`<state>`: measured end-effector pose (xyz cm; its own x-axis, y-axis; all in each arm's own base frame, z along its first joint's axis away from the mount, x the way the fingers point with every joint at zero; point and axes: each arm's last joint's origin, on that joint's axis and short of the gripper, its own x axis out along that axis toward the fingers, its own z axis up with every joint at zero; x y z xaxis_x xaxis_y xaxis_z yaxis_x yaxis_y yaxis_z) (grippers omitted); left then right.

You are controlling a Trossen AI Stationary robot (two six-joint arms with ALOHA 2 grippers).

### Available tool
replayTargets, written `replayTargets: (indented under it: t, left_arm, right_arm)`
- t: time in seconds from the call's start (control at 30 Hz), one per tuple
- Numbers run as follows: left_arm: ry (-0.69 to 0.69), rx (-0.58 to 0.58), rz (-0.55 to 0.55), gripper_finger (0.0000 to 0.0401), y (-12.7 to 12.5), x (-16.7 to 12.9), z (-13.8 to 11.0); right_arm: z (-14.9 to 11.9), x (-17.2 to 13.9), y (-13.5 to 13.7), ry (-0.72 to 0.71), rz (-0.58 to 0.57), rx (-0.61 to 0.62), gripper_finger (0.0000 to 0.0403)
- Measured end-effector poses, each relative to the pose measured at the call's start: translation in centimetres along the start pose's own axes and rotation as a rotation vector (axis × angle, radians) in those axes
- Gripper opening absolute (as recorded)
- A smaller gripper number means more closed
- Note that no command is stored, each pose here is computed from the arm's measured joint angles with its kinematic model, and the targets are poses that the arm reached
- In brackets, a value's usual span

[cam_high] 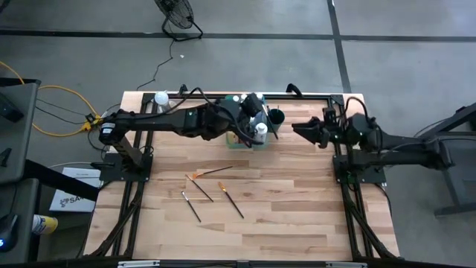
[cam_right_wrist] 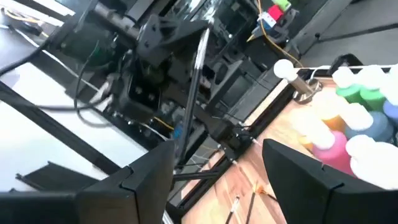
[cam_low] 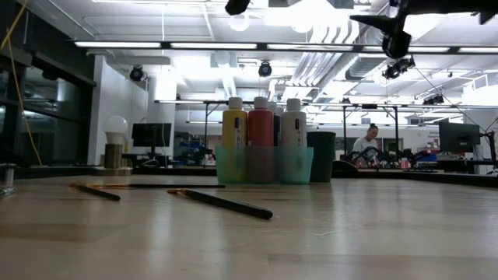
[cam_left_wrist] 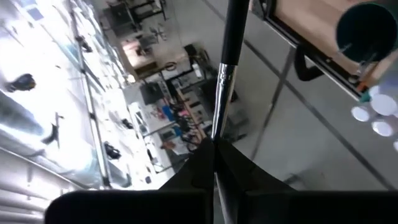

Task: Pick & Place Paint Supplies
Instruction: Put the silver paint brush into the green cup

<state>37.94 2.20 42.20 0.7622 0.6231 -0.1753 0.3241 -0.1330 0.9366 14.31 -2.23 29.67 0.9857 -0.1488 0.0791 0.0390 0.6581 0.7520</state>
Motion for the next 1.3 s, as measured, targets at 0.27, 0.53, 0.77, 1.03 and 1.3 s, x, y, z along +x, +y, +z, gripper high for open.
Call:
replayTargets:
  t: [0.27,0.53,0.77,1.03,1.3]
  left_arm:
    - [-0.025,0.031,0.020,0.0000,0.3,-0.7,0.9]
    - [-0.043,0.040,0.026,0.0000,0.4,-1.2,1.5]
    - [-0.044,0.046,0.021,0.0000,0.4,-1.4,1.7]
    - [-0.032,0.039,0.020,0.0000,0.4,-1.5,1.9]
    - [-0.032,0.039,0.020,0.0000,0.4,-1.5,1.9]
  right_arm:
    - [3.6,2.6,0.6,0.095,0.057,0.000,0.0238]
    - [4.6,7.3,0.4,0.277,0.110,-0.024,0.0238]
    - [5.4,10.6,0.7,0.313,0.202,-0.040,0.0238]
    - [5.9,11.3,0.7,0.294,0.223,-0.066,0.0198]
    - [6.4,11.1,0.4,0.274,0.210,-0.079,0.0084]
